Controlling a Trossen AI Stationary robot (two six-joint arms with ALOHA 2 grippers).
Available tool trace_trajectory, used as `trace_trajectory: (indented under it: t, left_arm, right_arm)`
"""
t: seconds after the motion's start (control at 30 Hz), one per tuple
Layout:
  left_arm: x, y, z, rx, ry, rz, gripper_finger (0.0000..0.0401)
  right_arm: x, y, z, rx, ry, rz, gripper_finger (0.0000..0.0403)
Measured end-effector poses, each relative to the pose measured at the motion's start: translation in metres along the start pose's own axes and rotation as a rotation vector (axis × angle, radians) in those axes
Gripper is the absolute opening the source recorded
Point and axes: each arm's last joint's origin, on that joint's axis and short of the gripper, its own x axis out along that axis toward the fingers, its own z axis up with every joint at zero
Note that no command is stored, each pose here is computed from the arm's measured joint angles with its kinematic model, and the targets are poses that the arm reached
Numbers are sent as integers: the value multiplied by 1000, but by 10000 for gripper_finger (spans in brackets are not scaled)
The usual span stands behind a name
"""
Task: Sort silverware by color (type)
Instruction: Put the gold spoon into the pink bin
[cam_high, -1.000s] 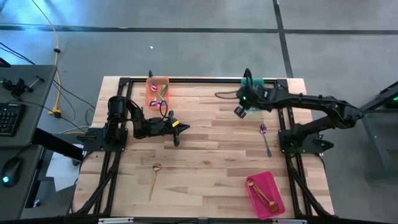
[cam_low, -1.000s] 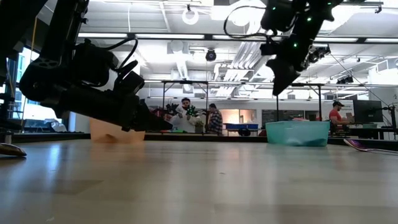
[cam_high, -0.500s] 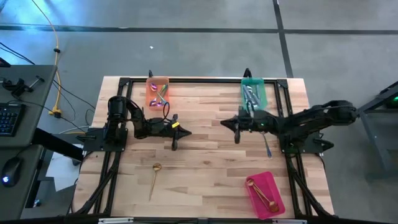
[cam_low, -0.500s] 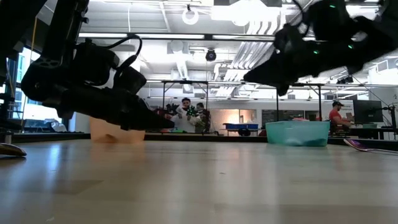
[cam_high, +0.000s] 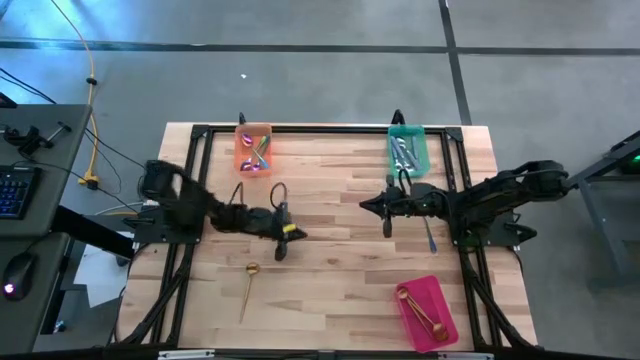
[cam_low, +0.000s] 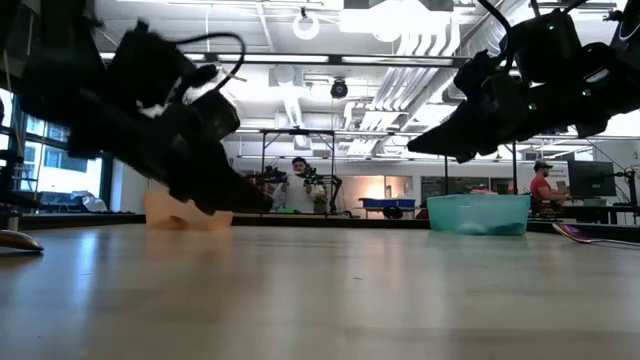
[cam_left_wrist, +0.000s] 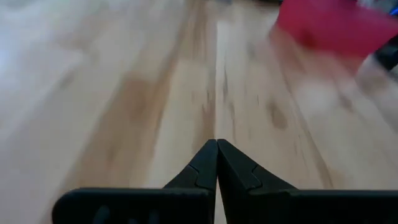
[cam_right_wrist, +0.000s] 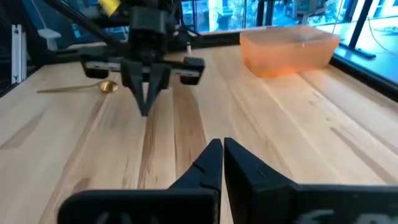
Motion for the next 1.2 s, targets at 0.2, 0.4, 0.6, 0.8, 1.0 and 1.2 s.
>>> trace_trajectory:
  t: [0.2, 0.4, 0.6, 0.8, 1.0, 1.2]
  left_arm:
    - [-12, -45, 21, -64, 368, 189, 1]
    - [-35, -85, 46, -343, 636, 376, 1]
    - [-46, -129, 48, -648, 663, 375, 24]
    - [-63, -154, 22, -785, 724, 496, 84]
    - [-71, -161, 0, -825, 771, 643, 137]
    - [-64, -158, -14, -788, 744, 738, 154]
  right_arm:
    - [0, 0, 1, -60, -14, 14, 0]
    - [0, -8, 6, -141, -57, -25, 0]
    - [-1, -20, 11, -140, -103, -45, 0]
    - [-2, -26, 15, -140, -144, -40, 0]
    - [-2, -26, 15, -137, -143, -41, 0]
    - [-2, -26, 15, -132, -143, -40, 0]
